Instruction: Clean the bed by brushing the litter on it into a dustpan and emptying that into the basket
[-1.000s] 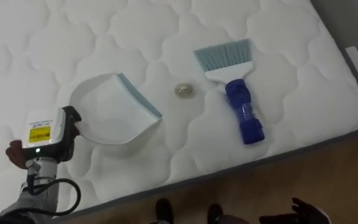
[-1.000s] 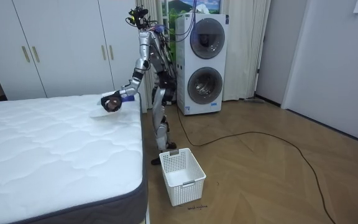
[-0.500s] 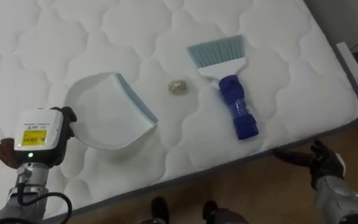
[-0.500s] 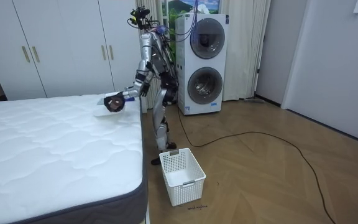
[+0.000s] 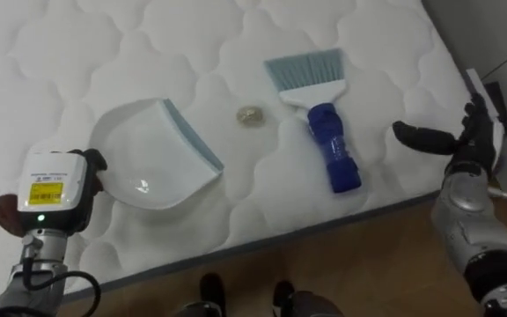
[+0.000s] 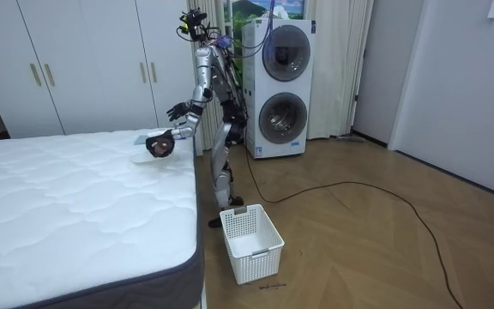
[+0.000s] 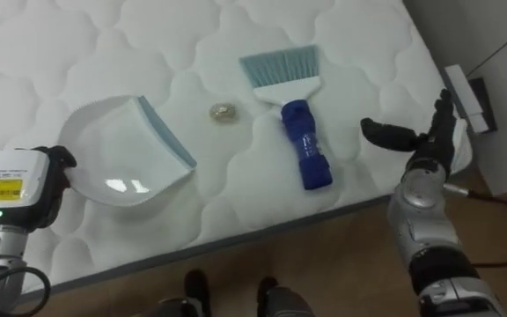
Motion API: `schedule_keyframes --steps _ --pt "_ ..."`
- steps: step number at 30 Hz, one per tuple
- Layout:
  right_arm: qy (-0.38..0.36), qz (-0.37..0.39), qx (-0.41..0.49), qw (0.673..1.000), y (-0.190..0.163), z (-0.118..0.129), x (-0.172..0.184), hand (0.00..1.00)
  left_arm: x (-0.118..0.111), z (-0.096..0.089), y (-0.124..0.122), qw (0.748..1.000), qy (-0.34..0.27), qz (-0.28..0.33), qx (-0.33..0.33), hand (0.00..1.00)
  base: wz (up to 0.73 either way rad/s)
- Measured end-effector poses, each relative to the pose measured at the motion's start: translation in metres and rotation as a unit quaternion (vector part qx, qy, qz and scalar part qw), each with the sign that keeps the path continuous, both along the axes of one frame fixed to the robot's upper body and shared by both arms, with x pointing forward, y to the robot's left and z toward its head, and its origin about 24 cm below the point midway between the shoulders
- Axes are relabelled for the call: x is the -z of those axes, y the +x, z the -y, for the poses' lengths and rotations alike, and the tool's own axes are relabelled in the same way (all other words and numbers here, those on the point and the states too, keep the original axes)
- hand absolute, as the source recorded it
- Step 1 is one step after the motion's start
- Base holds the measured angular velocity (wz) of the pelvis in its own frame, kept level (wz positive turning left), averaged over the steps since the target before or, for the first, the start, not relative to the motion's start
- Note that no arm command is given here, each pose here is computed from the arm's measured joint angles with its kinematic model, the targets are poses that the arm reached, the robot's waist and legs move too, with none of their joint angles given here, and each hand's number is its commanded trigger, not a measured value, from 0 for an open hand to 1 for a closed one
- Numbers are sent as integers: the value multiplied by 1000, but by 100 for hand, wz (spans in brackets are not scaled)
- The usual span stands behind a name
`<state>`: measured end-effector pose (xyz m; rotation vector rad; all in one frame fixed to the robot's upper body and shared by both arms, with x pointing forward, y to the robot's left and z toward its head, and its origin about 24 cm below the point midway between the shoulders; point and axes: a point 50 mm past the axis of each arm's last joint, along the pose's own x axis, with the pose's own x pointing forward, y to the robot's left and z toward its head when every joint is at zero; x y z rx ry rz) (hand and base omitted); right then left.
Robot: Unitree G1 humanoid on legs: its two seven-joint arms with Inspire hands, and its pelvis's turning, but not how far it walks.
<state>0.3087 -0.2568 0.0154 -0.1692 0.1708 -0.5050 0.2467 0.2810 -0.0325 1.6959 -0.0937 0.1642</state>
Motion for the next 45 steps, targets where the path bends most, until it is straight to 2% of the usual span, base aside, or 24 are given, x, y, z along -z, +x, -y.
schedule_keyframes --steps 3,9,17,20,27,37,41,45 --pt "-27 4 -35 999 3 -11 -2 0 -1 4 4 1000 1 -6 9 100 8" --pt "-34 -7 -70 997 3 -26 3 0 -4 13 12 1000 -5 -4 24 100 1" --pt "-26 -9 -73 997 3 -28 5 0 -7 19 16 999 -12 6 32 100 3" --pt "-21 -16 -76 997 1 -26 10 0 -7 20 16 999 -16 4 33 100 2" --pt "0 -87 -67 994 -12 -13 38 0 -11 25 22 999 -21 7 46 100 8" --pt "3 -98 -77 992 -13 -4 40 0 -14 27 26 998 -20 12 54 100 4" --pt "-9 -111 -82 990 -15 -5 45 0 -14 29 26 998 -20 12 57 100 6" --pt "-42 -140 -87 985 -21 -1 52 0 -11 40 29 998 -28 10 55 100 10"
